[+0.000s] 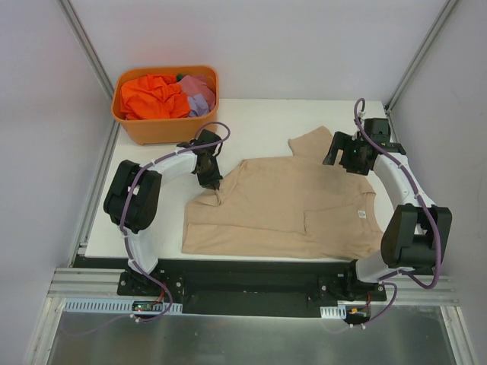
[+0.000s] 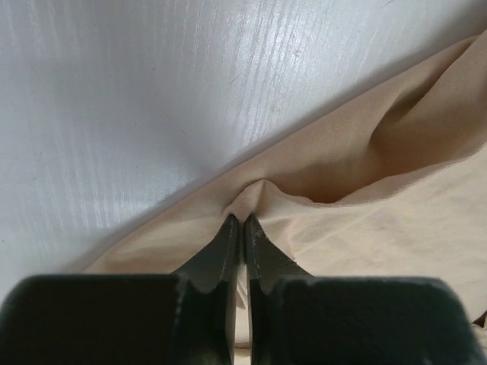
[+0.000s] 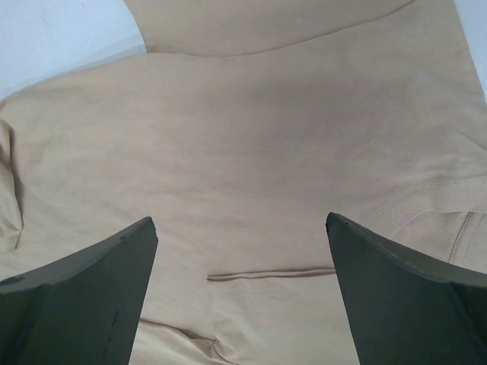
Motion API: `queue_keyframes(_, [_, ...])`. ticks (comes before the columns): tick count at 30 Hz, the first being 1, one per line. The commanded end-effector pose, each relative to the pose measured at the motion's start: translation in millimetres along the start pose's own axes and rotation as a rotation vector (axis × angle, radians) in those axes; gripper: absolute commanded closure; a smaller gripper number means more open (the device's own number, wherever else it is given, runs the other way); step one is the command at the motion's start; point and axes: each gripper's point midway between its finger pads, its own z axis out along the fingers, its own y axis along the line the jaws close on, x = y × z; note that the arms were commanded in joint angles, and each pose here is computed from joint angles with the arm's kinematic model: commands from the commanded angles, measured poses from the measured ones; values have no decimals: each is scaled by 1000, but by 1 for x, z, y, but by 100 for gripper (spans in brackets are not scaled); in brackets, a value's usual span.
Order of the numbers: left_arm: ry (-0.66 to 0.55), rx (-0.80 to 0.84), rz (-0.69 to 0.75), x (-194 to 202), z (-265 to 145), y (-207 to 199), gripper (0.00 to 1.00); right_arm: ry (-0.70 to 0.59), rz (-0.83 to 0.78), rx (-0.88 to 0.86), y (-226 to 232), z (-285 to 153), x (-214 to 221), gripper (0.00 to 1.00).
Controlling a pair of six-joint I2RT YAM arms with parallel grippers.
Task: Fold and stack the t-shirts
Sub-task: Grap the side of the flattened tshirt furthest away from the robot with both arms
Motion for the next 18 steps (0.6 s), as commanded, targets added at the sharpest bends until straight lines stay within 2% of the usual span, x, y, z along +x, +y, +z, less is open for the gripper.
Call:
queue_keyframes(1, [-32, 41, 16, -10, -14, -12, 100, -27, -24, 12, -1, -7, -8, 4])
queue_keyframes(12, [-246, -78, 109, -59, -44, 8, 100, -37, -34, -10, 4, -3, -16, 4])
queue_keyframes(18, [-274, -109, 129, -82, -43, 14, 100, -70, -46, -54, 16, 14, -44, 4])
